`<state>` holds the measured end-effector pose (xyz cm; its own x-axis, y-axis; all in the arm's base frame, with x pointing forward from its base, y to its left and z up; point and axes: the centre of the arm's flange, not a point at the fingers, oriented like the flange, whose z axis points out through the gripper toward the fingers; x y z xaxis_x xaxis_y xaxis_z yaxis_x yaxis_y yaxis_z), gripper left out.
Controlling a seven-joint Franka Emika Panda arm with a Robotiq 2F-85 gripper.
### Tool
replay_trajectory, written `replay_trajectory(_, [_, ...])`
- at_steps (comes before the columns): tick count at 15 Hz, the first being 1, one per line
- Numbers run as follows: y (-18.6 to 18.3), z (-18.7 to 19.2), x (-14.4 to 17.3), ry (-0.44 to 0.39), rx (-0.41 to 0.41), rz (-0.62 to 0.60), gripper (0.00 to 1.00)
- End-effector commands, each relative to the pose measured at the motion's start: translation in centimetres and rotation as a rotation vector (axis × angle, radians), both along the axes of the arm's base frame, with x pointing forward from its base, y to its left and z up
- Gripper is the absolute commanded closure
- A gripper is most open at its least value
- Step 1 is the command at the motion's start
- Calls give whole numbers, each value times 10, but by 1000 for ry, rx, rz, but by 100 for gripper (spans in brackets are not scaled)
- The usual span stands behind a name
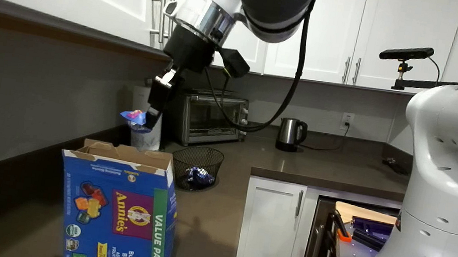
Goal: Put the pack on the table inside the box
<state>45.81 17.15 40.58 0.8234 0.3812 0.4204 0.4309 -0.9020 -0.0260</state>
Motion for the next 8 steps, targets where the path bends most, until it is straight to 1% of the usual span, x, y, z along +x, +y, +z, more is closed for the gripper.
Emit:
replay_trajectory(1, [1, 7, -4, 2, 47, 67, 100])
replay_trajectory(6, [9, 6, -5, 14, 127, 115, 100])
replay_trajectory(8, [10, 5, -6, 20, 145, 128, 100])
